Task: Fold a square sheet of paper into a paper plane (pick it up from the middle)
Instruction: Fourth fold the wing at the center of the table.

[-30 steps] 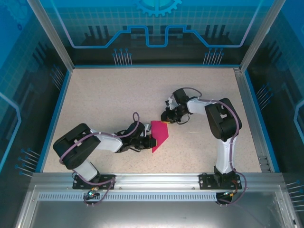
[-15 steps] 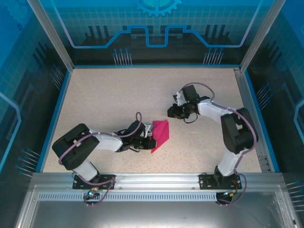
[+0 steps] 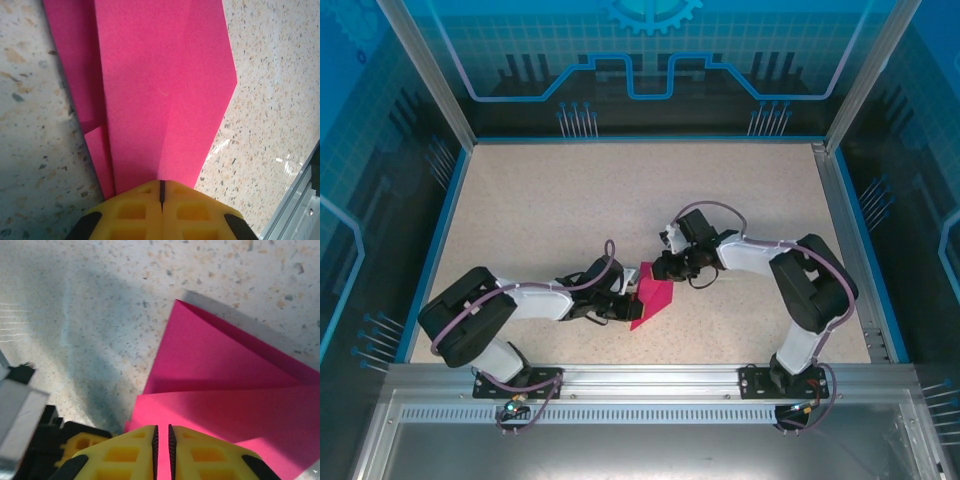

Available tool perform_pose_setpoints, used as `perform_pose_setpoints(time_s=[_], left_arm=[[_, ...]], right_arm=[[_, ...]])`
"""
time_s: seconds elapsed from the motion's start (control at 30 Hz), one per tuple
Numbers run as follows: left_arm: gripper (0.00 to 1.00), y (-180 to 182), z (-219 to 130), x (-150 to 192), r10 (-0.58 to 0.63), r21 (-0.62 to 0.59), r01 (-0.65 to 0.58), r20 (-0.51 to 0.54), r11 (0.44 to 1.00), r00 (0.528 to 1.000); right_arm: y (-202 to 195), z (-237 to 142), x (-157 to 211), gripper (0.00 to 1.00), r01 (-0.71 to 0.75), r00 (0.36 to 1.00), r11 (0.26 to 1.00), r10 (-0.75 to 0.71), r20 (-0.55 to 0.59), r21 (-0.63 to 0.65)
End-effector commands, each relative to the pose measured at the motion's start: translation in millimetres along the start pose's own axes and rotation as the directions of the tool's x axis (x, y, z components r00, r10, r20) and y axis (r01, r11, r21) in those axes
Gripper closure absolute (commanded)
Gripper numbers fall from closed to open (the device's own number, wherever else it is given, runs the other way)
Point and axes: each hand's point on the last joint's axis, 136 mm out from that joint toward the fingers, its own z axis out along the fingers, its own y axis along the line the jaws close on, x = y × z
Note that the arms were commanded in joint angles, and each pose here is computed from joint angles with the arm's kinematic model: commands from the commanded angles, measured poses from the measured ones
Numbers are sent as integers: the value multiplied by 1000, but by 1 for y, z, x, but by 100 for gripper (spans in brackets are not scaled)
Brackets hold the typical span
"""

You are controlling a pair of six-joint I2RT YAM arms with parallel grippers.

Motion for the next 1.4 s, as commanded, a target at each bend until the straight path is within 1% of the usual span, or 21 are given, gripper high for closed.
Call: perform_pose_setpoints(time_s=[0.0,0.07,0.13,0.2,0.3,0.37,0.47,0.53,0.6,0.63,0.7,0.8,0.9,1.03,1.13,1.23,1.37], left_arm=[[100,30,-1,38,-70,-112,54,-139,992,988],[99,23,-2,35,-90,-85,79,-126,993,988],[94,10,-6,29,-105,-30,102,-107,994,989],[90,2,-12,20,-131,-21,130,-76,991,989],[83,-13,-24,-1,-188,35,188,-7,982,982],[81,-24,-31,-18,-242,83,239,27,967,970],[80,-41,-31,-38,-266,157,257,40,954,963],[80,-43,-25,-47,-275,154,266,40,952,961],[80,-37,-16,-52,-304,125,298,33,947,952],[80,-36,-10,-53,-316,129,311,23,942,948],[80,-33,0,-53,-334,130,331,1,935,942],[81,-9,11,-38,-371,33,372,-19,928,928],[81,11,15,-19,-411,-19,411,-30,911,911],[80,17,14,4,-442,3,443,-67,897,895],[78,16,9,14,-434,11,437,-96,899,896],[76,6,3,16,-411,46,418,-115,907,905],[72,-6,-8,15,-373,79,382,-112,921,921]], right_arm=[[-8,16,7,85,-24,1000,1000,25,-16,15],[-21,22,13,86,-47,998,998,49,-33,46],[-25,26,15,86,-47,998,997,49,-38,56],[-40,30,28,86,-69,995,994,74,-60,86],[-44,33,32,87,-76,995,993,81,-64,87],[-48,35,35,87,-80,994,992,87,-67,96],[-50,36,35,87,-80,994,992,87,-69,99],[-51,37,36,86,-82,993,992,90,-72,99],[-52,38,38,86,-85,993,992,93,-78,97],[-52,38,38,86,-86,993,992,94,-77,97],[-55,38,40,86,-92,992,991,100,-76,97],[-56,37,41,86,-96,992,991,103,-75,96],[-58,36,41,86,-98,992,991,105,-73,96],[-62,34,41,86,-103,991,989,111,-71,103],[-60,33,38,85,-99,992,991,105,-68,91],[-51,30,35,84,-76,994,995,81,-72,61],[-37,22,28,83,-37,997,999,40,-68,39]])
